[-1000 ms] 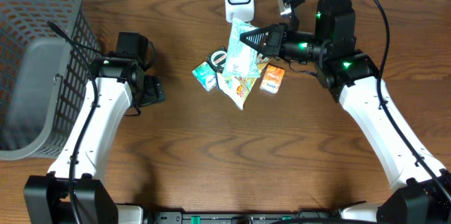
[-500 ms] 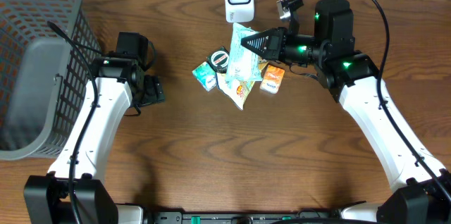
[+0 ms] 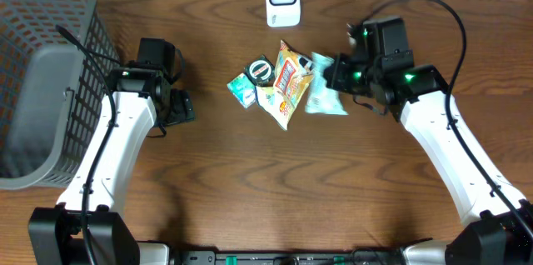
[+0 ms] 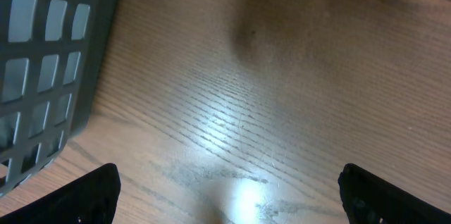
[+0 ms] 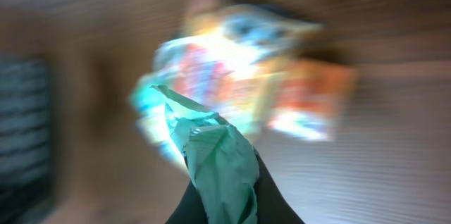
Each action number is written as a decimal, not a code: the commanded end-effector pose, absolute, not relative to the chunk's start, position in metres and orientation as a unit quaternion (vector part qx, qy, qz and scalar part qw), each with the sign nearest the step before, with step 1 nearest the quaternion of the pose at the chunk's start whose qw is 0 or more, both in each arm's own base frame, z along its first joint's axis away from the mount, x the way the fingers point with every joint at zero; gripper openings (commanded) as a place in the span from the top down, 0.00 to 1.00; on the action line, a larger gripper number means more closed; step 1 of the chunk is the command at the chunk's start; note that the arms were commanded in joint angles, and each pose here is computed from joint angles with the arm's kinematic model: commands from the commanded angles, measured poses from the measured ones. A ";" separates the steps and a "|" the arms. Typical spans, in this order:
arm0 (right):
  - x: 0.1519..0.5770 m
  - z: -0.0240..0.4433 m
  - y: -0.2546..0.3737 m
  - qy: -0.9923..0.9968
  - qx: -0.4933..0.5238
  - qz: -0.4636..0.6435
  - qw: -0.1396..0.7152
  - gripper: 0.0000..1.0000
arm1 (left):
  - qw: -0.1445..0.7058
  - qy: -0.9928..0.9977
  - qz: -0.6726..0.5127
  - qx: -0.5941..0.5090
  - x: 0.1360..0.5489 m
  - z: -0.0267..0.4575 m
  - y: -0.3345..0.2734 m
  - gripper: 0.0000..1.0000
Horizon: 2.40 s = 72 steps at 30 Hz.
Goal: Scan the item barcode
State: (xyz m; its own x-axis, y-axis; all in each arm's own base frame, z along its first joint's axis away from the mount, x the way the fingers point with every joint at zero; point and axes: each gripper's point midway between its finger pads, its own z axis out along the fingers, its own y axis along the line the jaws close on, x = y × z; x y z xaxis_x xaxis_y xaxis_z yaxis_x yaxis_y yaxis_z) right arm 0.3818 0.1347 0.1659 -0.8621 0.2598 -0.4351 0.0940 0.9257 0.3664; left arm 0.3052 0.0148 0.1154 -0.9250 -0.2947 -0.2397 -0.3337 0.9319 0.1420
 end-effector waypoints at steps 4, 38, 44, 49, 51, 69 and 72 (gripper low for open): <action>0.368 0.155 -0.011 0.909 0.148 -0.259 0.291 0.99 | 0.107 0.975 0.101 -0.169 0.303 0.115 0.019 0.02; 0.377 0.107 0.015 0.969 0.043 -0.219 0.108 0.01 | 0.107 0.975 0.101 -0.169 0.303 0.115 0.019 0.02; 0.351 0.091 -0.006 0.986 0.027 -0.163 0.023 0.01 | 0.107 0.975 0.101 -0.169 0.303 0.115 0.019 0.02; 0.327 0.072 -0.013 0.997 0.032 -0.050 -0.039 0.09 | 0.107 0.975 0.101 -0.169 0.303 0.114 0.019 0.02; 0.322 0.065 -0.018 0.997 0.053 -0.027 -0.046 0.32 | 0.107 0.975 0.101 -0.169 0.303 0.114 0.019 0.02; 0.295 -0.009 -0.002 0.993 0.100 0.048 -0.046 0.86 | 0.107 0.975 0.101 -0.169 0.303 0.114 0.019 0.03; 0.299 -0.005 0.012 0.990 0.100 0.086 -0.041 0.99 | 0.107 0.975 0.101 -0.169 0.303 0.115 0.019 0.02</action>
